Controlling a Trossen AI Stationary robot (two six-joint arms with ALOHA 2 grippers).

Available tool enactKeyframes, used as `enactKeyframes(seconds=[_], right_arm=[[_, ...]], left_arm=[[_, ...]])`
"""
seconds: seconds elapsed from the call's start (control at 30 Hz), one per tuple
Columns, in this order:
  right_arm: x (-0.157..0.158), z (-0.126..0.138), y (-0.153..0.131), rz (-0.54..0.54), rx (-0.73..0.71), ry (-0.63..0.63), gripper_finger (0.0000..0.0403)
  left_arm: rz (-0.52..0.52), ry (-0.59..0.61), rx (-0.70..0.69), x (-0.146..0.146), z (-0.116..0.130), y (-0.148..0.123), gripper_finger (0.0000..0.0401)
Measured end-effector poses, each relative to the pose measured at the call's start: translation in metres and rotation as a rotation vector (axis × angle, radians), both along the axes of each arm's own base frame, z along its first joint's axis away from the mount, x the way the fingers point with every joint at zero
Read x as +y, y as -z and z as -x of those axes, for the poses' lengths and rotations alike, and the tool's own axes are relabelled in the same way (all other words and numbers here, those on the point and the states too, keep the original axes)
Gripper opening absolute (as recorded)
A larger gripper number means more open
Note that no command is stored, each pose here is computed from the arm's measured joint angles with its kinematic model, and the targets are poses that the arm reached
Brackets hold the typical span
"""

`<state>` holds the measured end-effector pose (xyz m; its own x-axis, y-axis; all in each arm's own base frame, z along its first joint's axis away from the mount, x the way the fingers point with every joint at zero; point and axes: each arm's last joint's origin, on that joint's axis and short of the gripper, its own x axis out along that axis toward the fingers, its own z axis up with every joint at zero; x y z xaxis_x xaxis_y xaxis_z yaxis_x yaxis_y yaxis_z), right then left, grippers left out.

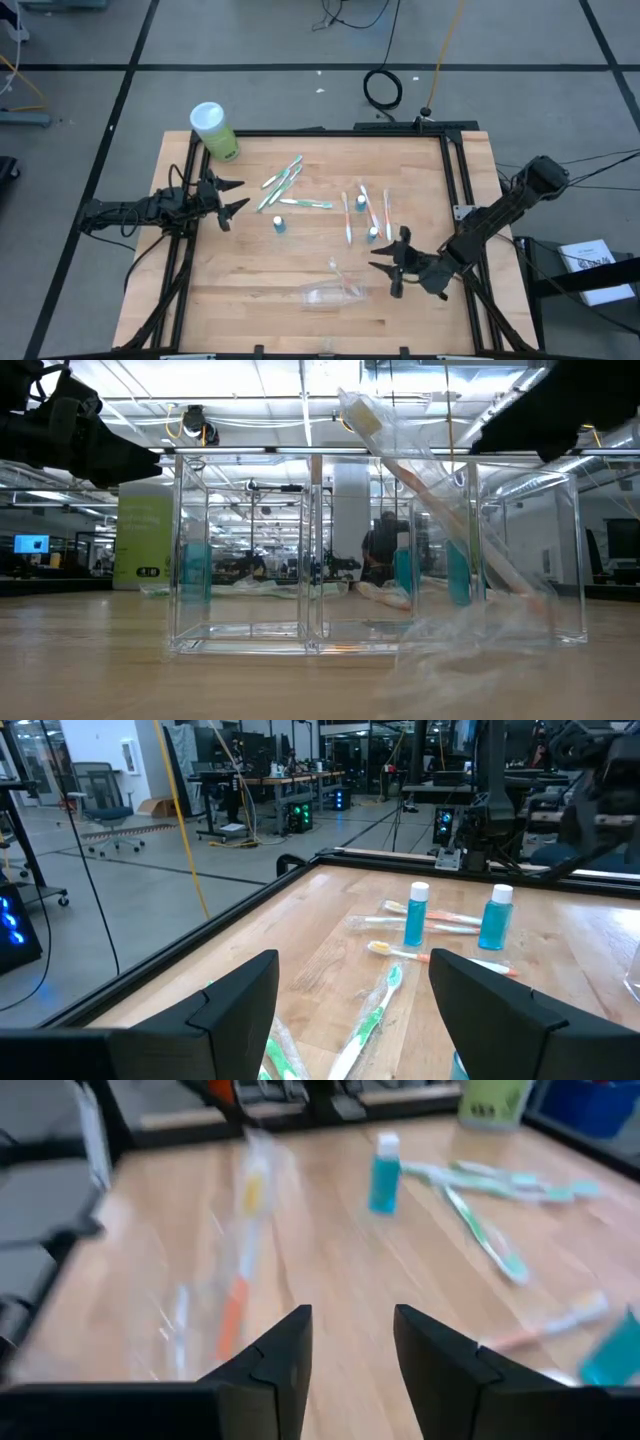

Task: Pick & Place toothbrushing station
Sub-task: Adjust the transparent organizer

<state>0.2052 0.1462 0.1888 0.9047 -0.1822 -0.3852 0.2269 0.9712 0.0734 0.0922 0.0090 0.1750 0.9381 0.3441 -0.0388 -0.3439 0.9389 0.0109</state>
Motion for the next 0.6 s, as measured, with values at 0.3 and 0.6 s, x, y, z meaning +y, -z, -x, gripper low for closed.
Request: enactKeyframes(seconds=[0.3, 0.6], right_arm=[[0.005, -0.025, 0.044, 0.028, 0.089, -0.041, 0.0128], [0.009, -0.030, 0.052, -0.019, 0.109, -0.109, 0.0128]], left_arm=[[0.000, 0.000, 0.000, 0.000, 0.000, 0.000, 0.0269], [0.000, 0.000, 0.000, 0.000, 0.000, 0.000, 0.0269]])
